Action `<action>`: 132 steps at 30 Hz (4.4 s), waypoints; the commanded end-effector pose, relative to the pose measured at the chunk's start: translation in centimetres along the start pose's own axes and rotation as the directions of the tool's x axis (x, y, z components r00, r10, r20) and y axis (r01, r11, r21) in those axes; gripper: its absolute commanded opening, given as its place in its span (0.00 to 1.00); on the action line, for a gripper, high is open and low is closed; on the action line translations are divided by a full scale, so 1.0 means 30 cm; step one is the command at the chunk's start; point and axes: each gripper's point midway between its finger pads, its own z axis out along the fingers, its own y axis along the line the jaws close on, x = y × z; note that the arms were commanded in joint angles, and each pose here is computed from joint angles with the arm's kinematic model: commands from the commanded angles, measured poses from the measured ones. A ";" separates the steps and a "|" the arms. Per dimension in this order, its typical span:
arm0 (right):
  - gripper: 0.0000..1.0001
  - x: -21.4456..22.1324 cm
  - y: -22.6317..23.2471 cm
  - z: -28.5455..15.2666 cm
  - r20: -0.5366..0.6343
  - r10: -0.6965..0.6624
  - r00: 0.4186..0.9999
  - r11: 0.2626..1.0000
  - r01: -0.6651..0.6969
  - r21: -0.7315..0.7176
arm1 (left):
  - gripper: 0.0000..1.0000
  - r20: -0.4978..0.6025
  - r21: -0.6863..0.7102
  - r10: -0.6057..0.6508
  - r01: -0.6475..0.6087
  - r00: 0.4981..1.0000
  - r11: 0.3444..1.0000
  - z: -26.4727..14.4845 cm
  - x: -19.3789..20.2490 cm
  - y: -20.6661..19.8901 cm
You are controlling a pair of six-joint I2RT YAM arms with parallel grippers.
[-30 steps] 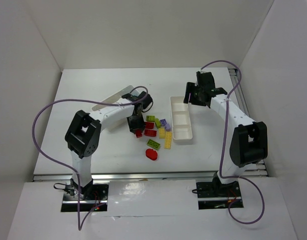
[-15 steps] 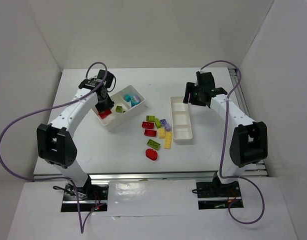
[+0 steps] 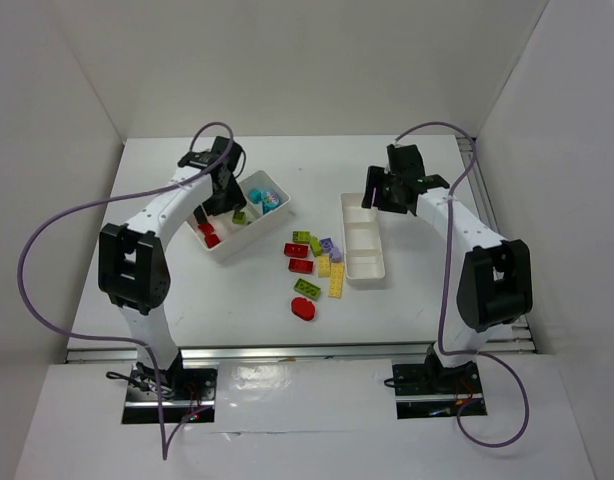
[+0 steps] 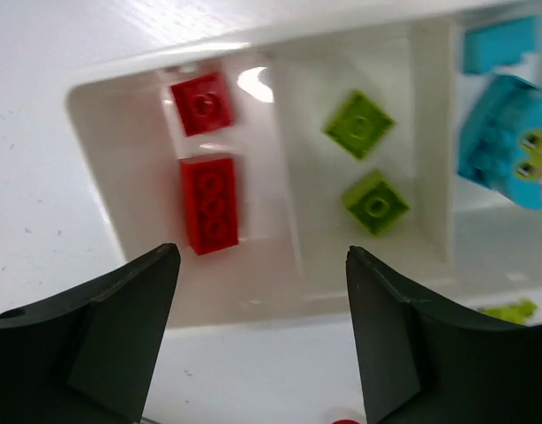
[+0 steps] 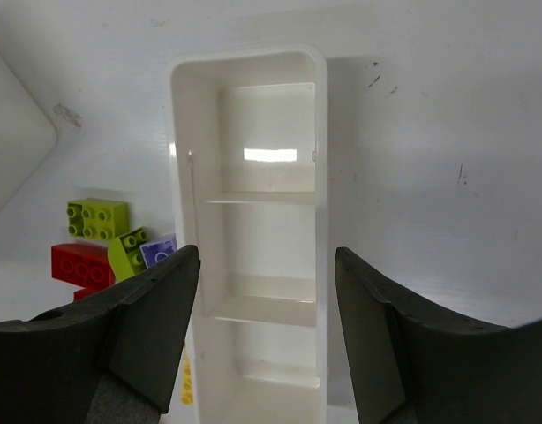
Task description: Sort the legos into containers by color
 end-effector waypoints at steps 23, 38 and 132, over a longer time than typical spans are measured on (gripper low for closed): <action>0.77 -0.005 -0.207 -0.098 0.076 0.183 0.980 0.973 -0.192 0.130 | 1.00 0.161 0.542 0.891 -0.792 0.424 0.280 -0.284 0.865 -0.289; 0.79 -0.032 -0.211 -0.087 0.074 0.172 0.982 0.975 -0.181 0.129 | 0.91 0.120 0.432 0.909 -0.846 0.399 0.314 -0.165 0.954 -0.351; 0.80 -0.039 -0.200 -0.112 0.086 0.171 0.981 0.977 -0.180 0.112 | 0.65 -0.026 0.315 0.625 -0.587 0.780 0.746 -0.096 0.542 -0.447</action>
